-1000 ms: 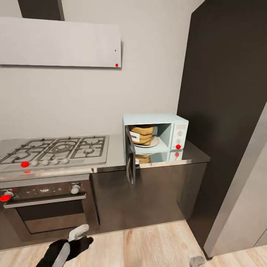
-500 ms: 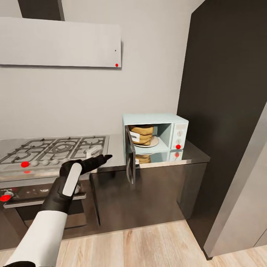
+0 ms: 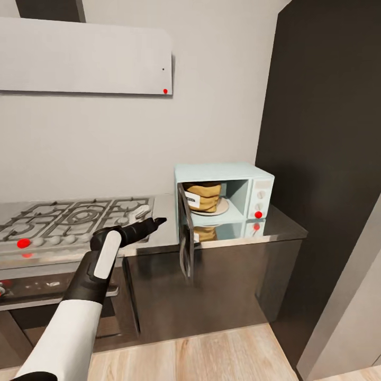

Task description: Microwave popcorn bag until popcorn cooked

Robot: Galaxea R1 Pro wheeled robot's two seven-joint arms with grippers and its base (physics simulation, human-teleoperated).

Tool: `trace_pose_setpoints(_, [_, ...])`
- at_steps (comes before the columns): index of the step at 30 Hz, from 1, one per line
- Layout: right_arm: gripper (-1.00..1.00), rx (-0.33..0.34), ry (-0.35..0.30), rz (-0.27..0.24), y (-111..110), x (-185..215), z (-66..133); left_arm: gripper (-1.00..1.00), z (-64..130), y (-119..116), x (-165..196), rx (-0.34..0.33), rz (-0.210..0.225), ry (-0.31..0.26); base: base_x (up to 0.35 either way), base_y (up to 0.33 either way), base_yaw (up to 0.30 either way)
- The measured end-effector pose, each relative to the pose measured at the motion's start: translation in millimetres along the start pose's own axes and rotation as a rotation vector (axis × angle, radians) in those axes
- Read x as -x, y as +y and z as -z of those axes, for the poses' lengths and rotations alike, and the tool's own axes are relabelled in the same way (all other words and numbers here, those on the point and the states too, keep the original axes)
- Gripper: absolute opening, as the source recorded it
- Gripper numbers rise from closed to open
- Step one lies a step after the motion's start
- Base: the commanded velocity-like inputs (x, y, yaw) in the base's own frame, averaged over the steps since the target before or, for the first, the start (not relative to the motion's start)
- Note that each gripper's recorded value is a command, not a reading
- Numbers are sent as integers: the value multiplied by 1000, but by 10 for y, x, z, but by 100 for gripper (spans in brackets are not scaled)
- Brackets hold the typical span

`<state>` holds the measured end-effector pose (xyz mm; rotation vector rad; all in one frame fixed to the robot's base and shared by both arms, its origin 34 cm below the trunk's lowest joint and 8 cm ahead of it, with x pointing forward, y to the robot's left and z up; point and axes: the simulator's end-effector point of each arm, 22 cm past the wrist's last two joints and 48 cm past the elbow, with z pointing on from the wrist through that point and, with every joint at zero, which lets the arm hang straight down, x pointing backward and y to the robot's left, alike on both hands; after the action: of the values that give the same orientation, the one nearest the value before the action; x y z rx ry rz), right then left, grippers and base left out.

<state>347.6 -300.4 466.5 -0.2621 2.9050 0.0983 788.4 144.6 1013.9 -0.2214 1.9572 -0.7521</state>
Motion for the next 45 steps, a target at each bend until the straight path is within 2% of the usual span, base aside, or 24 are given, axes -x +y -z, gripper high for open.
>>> trace_pose_setpoints(2, [100,-1,-2,0,-2,4,0,100,-5,-36,-11,-14,11,3,14,0,0])
trace_pose_setpoints(4, [100,-1,-2,-1,-2,4,0,100,-14,-124,-38,-52,42,11,4,0,0])
trace_pose_setpoints(5, [100,-1,0,-1,-3,-1,0,100,-25,-207,-73,-85,61,21,2,0,0])
trace_pose_setpoints(6, [100,0,1,-1,1,-2,-1,100,-51,-335,-167,-122,60,47,0,0,0])
trace_pose_setpoints(8, [100,-2,-3,-1,2,8,-2,100,-130,-574,-475,-166,8,124,0,0,0])
trace_pose_setpoints(9, [100,-3,-7,-2,0,17,-2,100,-179,-724,-717,-189,-35,179,0,0,-47])
trace_pose_setpoints(10, [100,-4,-8,-3,-1,19,-2,100,-191,-776,-800,-197,-52,197,0,0,-140])
trace_pose_setpoints(17, [100,-24,-2,-5,-28,11,-1,100,-187,-832,-862,-204,-75,210,0,0,-252])
trace_pose_setpoints(21, [100,-26,-3,-5,-32,19,2,100,-157,-964,-855,-246,-77,206,0,0,-272])
trace_pose_setpoints(24, [100,-26,-5,-5,-33,24,4,100,-162,-1222,-976,-286,-101,217,0,0,-273])
trace_pose_setpoints(25, [100,-26,-6,-5,-34,28,5,100,-166,-1378,-1038,-306,-106,221,0,0,-273])
trace_pose_setpoints(26, [100,-26,-7,-5,-34,31,6,100,-183,-1408,-1046,-294,-122,215,0,0,-273])
trace_pose_setpoints(32, [100,-27,-10,-4,-35,43,10,100,-196,-1210,-863,-238,-113,174,0,0,-273])
trace_pose_setpoints(33, [100,-27,-10,-4,-36,46,11,100,-206,-1156,-847,-214,-127,169,0,0,-273])
trace_pose_setpoints(35, [100,-27,-12,-4,-36,51,13,100,-248,-1009,-863,-124,-185,165,0,0,-273])
trace_pose_setpoints(36, [100,-27,-12,-4,-36,53,13,100,-277,-977,-864,-82,-233,146,0,0,-273])
trace_pose_setpoints(37, [100,-27,-13,-4,-36,56,14,100,-268,-938,-895,-68,-215,167,0,0,-273])
trace_pose_setpoints(39, [100,-27,-14,-4,-37,60,15,100,-261,-829,-824,-11,-237,150,0,0,-273])
trace_pose_setpoints(41, [100,-28,-15,-4,-38,64,17,100,-237,-1077,-886,-70,-239,155,0,0,-273])
trace_pose_setpoints(45, [100,-28,-18,-4,-40,76,21,100,-199,-1130,-812,-76,-247,135,0,0,-273])
